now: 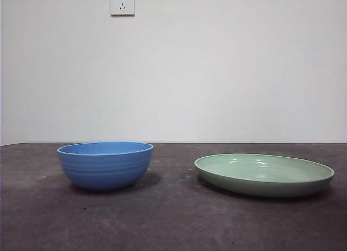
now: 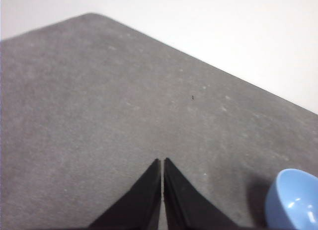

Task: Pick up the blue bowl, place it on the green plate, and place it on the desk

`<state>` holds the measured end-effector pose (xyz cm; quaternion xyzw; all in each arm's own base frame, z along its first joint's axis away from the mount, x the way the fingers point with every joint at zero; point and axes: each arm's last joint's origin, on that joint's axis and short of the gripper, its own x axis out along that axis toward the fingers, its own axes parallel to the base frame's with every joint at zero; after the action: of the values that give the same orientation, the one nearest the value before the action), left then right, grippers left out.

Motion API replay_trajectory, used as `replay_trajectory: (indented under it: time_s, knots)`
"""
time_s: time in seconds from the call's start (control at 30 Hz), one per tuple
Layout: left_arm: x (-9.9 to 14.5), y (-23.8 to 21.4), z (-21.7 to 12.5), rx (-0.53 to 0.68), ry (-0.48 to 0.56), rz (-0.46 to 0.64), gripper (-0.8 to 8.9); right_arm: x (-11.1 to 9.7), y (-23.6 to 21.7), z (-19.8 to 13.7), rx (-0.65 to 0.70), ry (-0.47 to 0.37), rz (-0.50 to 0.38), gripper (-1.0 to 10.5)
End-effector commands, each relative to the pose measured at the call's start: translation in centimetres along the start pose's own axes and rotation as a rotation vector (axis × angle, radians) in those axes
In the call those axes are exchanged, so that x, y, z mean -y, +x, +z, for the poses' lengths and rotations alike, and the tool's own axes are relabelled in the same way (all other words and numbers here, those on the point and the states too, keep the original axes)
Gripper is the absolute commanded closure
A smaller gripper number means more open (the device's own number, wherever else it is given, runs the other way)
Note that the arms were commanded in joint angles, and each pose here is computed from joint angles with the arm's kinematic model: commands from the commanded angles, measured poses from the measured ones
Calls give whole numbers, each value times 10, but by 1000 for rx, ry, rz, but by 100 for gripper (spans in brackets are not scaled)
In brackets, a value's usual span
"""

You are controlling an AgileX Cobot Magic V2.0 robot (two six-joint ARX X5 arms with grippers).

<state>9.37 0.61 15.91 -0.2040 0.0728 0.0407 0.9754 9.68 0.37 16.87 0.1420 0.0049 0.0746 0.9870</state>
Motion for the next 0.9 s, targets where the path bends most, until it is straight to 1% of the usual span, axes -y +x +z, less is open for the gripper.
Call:
replay_trajectory:
  time_s: [0.03, 0.27, 0.37, 0.43, 0.63, 0.77, 0.9]
  knots:
    - [6, -5, 14, 54, -34, -22, 804, -2, -1, 7, 40, 75, 6, 935]
    - [22, -21, 49, 135, -31, -67, 804, -13, -10, 40, 117, 65, 27, 935]
    - [28, -27, 65, 123, -29, -62, 804, -18, -14, 55, 119, 62, 10, 935]
    - [33, -30, 75, 96, -16, -63, 804, -21, -17, 66, 97, 47, 1, 935]
    - [51, -28, 105, -41, 82, -176, 804, -31, -16, 98, -10, -30, -11, 935]
    - [62, -19, 124, -152, 143, -241, 804, -38, -9, 120, -122, -81, 28, 935]
    - [72, -10, 139, -270, 188, -313, 804, -45, 2, 139, -266, -114, 96, 935]
